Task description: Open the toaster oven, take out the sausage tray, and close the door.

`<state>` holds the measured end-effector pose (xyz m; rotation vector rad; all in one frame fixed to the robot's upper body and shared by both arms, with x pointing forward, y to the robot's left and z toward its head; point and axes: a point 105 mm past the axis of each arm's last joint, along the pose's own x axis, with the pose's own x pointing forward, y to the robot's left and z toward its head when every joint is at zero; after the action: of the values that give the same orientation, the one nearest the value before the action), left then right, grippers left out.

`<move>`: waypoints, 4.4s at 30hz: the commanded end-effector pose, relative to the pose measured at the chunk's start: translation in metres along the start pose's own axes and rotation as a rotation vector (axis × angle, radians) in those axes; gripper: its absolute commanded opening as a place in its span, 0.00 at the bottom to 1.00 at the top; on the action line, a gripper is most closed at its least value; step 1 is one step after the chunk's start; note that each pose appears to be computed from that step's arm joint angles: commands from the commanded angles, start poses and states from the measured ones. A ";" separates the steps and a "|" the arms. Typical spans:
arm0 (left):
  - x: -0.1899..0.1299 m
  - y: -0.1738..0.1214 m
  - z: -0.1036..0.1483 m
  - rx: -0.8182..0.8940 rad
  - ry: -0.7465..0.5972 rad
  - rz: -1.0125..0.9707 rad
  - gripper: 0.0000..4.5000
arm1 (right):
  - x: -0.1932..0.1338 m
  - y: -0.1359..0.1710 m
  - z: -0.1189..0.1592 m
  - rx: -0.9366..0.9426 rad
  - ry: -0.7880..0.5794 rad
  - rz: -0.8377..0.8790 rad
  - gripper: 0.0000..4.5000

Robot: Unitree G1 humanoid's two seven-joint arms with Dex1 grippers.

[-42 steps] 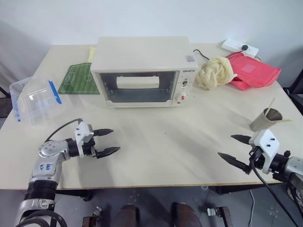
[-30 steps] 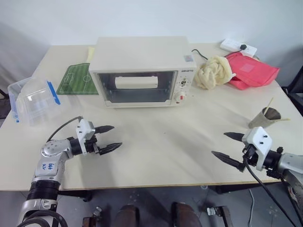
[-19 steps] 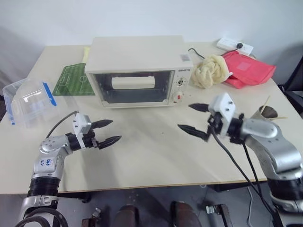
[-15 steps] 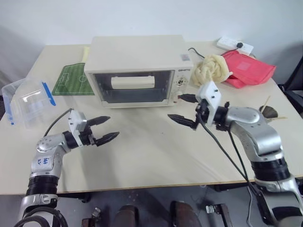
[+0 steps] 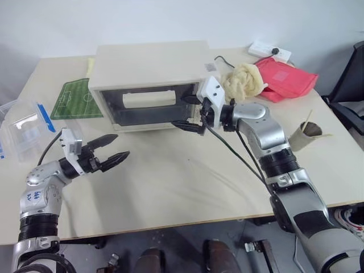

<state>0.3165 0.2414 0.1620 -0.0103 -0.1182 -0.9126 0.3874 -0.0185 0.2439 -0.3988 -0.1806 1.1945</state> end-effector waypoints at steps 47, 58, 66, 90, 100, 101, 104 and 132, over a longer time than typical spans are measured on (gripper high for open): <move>-0.039 0.026 0.060 0.043 -0.107 0.051 1.00 | 0.009 0.003 0.023 -0.103 -0.052 0.054 0.99; -0.049 0.035 0.070 0.029 -0.116 0.102 1.00 | 0.001 0.058 0.033 -0.137 -0.077 0.295 0.99; -0.045 0.049 0.088 0.058 -0.121 0.116 1.00 | 0.001 0.078 0.021 -0.129 -0.050 0.331 0.99; -0.023 0.056 0.105 0.037 -0.115 0.055 0.01 | -0.001 0.095 -0.001 -0.099 -0.008 0.304 1.00; -0.011 0.038 0.077 -0.018 -0.007 -0.075 0.01 | -0.005 0.098 0.001 -0.105 -0.003 0.306 1.00; -0.008 0.038 0.074 -0.025 -0.008 -0.080 0.01 | -0.007 0.099 0.000 -0.099 0.004 0.303 1.00; -0.002 0.039 0.068 -0.036 -0.007 -0.088 0.01 | -0.012 0.102 -0.004 -0.079 0.032 0.293 1.00; 0.025 0.030 0.037 -0.082 0.092 -0.244 0.01 | -0.037 0.094 -0.037 0.021 0.266 0.138 1.00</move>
<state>0.3528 0.2464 0.1996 -0.0607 0.0087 -1.1299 0.3064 -0.0332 0.1720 -0.5233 0.1134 1.2637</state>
